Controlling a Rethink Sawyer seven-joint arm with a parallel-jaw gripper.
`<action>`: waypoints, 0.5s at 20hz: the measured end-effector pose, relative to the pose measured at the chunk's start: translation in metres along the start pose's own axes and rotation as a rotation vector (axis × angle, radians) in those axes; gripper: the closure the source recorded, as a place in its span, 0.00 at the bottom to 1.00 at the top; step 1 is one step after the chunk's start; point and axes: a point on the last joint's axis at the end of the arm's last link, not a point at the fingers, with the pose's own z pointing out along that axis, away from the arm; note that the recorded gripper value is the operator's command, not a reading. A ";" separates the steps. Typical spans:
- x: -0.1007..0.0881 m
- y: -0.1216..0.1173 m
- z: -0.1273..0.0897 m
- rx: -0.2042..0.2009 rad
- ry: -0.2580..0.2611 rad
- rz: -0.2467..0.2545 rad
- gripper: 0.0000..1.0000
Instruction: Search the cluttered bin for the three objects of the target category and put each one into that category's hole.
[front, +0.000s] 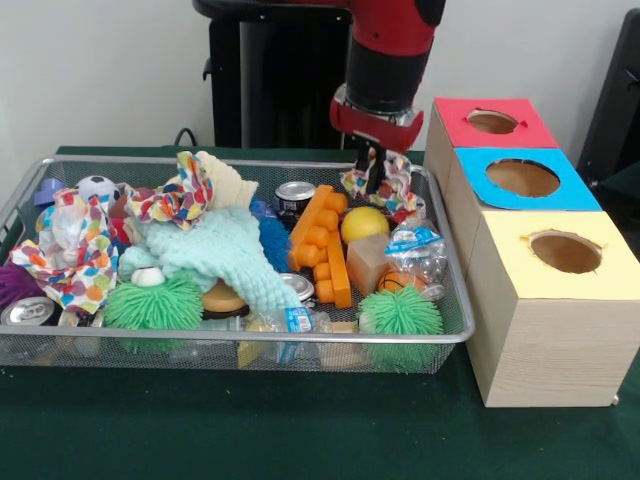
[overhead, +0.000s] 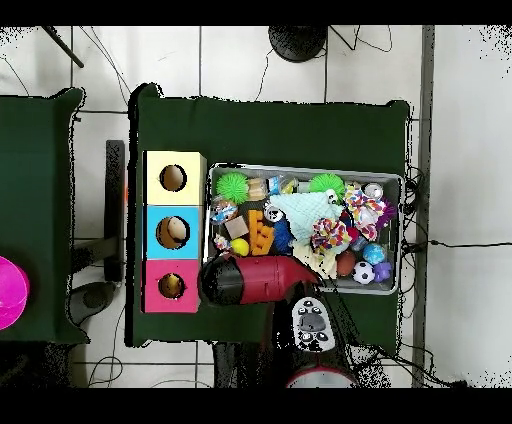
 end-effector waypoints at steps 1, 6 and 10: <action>-0.001 0.000 -0.005 0.004 0.001 0.001 1.00; -0.011 -0.001 -0.036 0.016 -0.009 0.007 1.00; -0.018 0.000 -0.047 0.009 -0.031 0.010 1.00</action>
